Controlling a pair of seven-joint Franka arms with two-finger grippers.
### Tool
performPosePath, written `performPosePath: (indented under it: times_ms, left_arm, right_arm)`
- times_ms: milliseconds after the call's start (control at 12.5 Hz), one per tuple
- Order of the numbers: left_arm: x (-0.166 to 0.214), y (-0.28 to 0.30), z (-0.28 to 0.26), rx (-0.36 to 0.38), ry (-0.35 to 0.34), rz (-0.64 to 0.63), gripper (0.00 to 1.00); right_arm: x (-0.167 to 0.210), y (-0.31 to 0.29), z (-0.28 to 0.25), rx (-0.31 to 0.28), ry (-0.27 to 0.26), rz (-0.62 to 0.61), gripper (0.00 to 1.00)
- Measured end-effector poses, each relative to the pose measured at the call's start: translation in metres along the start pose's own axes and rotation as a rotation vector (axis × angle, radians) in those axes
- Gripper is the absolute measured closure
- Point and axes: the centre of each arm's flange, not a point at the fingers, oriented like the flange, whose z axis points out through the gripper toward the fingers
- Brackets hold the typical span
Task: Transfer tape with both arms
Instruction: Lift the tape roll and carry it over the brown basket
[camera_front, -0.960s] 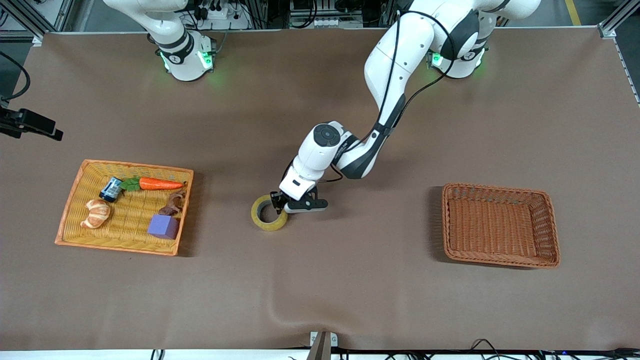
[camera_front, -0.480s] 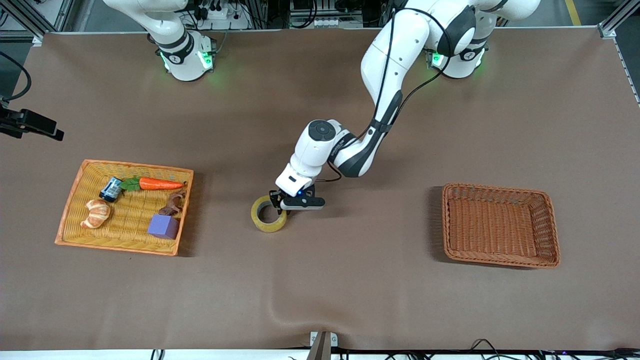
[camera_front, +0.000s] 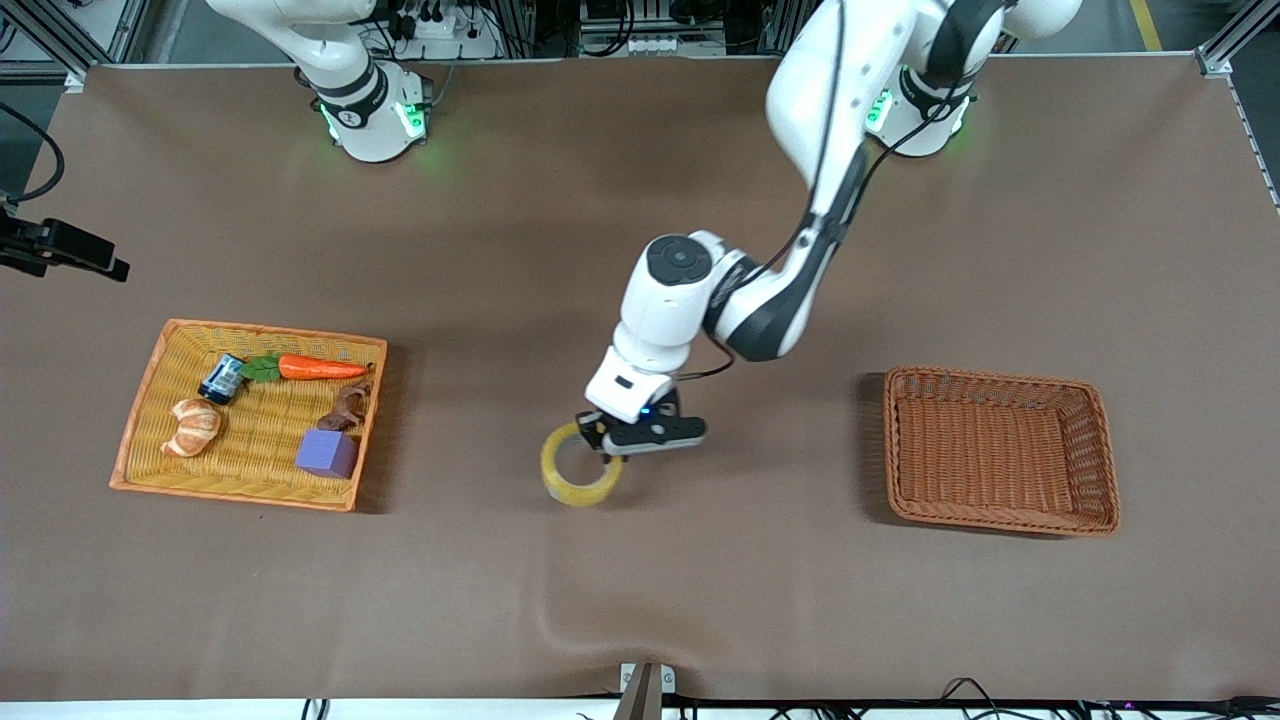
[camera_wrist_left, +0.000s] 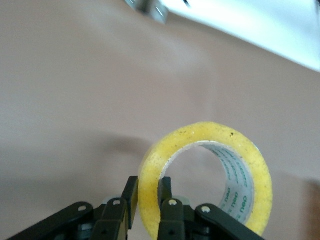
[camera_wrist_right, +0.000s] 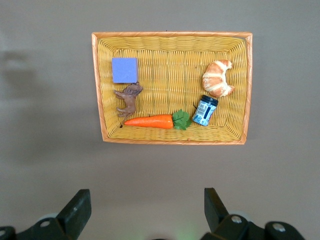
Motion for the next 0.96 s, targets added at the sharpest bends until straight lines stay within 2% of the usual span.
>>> performPosePath:
  times_ms: [240, 400, 480, 720, 960]
  left_arm:
    - [0.065, -0.049, -0.07, 0.102, -0.035, -0.056, 0.78]
    - [0.104, -0.114, -0.09, 0.16, -0.074, -0.008, 0.78]
    - [0.118, -0.151, -0.094, 0.195, -0.109, 0.018, 0.78]
    - [0.153, -0.262, -0.098, 0.31, -0.278, 0.095, 0.78]
    - [0.197, -0.405, -0.107, 0.328, -0.362, 0.139, 0.78]
  right_arm:
    - [0.0, 0.0, 0.0, 0.0, -0.001, 0.0, 0.0]
    - [0.0, 0.0, 0.001, 0.0, -0.001, 0.0, 0.0]
    - [0.0, 0.0, 0.001, 0.0, -0.001, -0.001, 0.0]
    - [0.0, -0.001, 0.001, 0.0, -0.002, -0.002, 0.0]
    - [0.0, -0.002, 0.001, -0.001, -0.003, -0.005, 0.0]
